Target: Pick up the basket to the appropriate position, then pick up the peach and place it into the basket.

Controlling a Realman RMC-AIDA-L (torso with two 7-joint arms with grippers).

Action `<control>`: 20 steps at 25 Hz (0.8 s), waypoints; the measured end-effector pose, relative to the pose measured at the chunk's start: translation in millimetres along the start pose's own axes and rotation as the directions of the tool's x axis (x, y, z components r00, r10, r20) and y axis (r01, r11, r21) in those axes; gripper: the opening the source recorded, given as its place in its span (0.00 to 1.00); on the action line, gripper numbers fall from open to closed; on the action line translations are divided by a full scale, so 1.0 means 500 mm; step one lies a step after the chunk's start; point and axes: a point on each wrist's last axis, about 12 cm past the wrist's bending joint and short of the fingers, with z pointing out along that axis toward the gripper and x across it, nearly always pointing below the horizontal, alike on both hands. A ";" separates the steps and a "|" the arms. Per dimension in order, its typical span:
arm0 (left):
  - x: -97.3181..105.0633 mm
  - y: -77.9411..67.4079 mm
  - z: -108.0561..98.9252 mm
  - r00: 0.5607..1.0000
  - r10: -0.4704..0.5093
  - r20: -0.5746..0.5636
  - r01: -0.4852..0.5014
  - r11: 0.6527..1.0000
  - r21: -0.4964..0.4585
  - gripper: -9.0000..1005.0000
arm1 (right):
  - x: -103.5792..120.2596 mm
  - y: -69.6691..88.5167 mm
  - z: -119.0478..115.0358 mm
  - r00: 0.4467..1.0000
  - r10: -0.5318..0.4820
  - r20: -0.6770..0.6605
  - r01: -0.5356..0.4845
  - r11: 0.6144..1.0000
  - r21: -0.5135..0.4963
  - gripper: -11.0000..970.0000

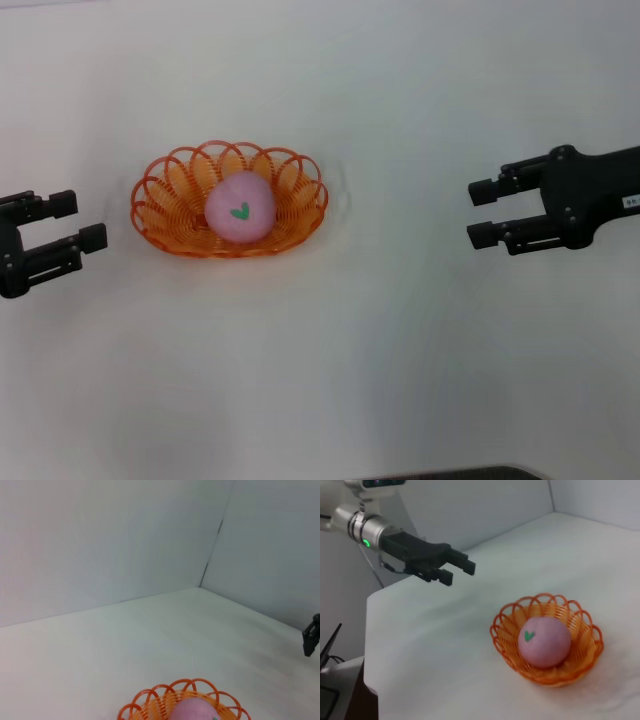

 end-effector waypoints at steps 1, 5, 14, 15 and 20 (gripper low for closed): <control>-0.001 0.001 0.000 1.000 -0.005 0.000 0.005 1.000 0.000 0.62 | 0.004 0.000 -0.001 1.000 0.003 0.004 -0.003 1.000 0.005 0.65; 0.000 0.000 0.000 1.000 -0.009 -0.002 0.009 1.000 0.001 0.62 | 0.008 0.000 0.002 1.000 0.005 0.011 -0.005 1.000 0.017 0.65; 0.015 -0.007 0.006 0.999 -0.034 -0.036 0.035 0.999 0.039 0.62 | -0.002 -0.006 0.016 1.000 -0.015 0.024 0.015 0.999 0.030 0.65; 0.016 -0.008 0.007 0.998 -0.035 -0.042 0.037 0.998 0.043 0.62 | -0.003 -0.006 0.017 1.000 -0.016 0.026 0.015 0.999 0.031 0.65; 0.022 -0.010 0.014 0.997 -0.050 -0.061 0.054 0.996 0.064 0.62 | -0.006 -0.008 0.018 0.999 -0.020 0.034 0.019 0.999 0.036 0.65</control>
